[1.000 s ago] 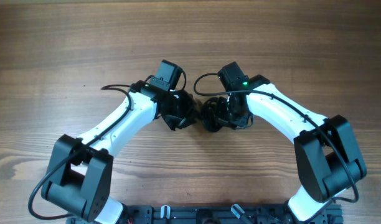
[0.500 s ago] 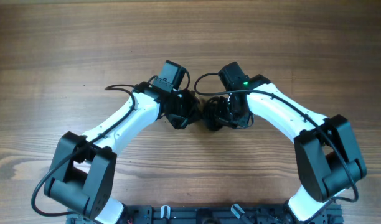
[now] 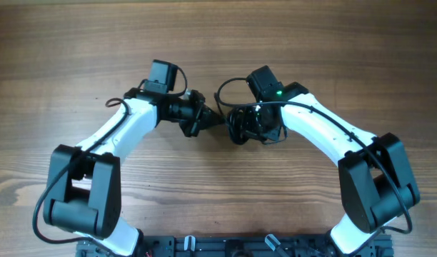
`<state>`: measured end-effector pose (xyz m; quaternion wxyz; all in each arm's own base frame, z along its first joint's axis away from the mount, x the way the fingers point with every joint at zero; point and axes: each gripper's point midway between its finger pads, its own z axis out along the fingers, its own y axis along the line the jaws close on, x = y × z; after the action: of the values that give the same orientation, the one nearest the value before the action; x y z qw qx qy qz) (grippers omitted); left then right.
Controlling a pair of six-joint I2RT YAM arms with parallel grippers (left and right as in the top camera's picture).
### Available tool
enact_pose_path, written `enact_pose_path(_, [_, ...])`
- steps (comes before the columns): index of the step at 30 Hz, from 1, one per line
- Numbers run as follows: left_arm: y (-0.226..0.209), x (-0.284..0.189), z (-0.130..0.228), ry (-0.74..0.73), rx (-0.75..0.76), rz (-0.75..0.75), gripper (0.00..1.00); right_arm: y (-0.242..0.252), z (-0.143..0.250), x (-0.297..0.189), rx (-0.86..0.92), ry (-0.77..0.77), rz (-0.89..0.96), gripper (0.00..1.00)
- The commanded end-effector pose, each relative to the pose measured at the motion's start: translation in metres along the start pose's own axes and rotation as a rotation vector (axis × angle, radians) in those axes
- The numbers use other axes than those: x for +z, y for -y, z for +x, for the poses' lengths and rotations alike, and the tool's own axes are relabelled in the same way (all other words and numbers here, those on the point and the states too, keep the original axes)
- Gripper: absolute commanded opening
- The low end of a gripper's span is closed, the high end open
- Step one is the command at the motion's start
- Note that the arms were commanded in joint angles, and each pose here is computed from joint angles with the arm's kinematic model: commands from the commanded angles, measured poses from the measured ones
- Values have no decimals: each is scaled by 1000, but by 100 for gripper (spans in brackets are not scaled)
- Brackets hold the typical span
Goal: Untangle cables
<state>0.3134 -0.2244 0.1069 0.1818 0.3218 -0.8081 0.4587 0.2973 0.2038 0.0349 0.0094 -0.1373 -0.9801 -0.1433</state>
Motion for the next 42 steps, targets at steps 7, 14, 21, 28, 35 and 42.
enact_pose_path(7, [27,-44,0,-90,44,178,4,37,-4,7,-134,28,162,5])
enact_pose_path(14, [27,-47,-3,-83,40,184,4,38,-7,6,-351,23,177,4])
enact_pose_path(21, [23,-45,-3,-72,84,169,4,-7,-2,-44,-571,-6,-11,9])
enact_pose_path(28, [-12,-31,-17,63,24,-11,4,-31,-2,-73,-619,41,-102,27])
enact_pose_path(35, [-30,-23,-36,213,128,-156,5,-28,1,-69,-641,27,-98,20])
enact_pose_path(42, [-55,-35,-59,331,303,-332,4,-45,38,-67,-585,-126,-285,27])
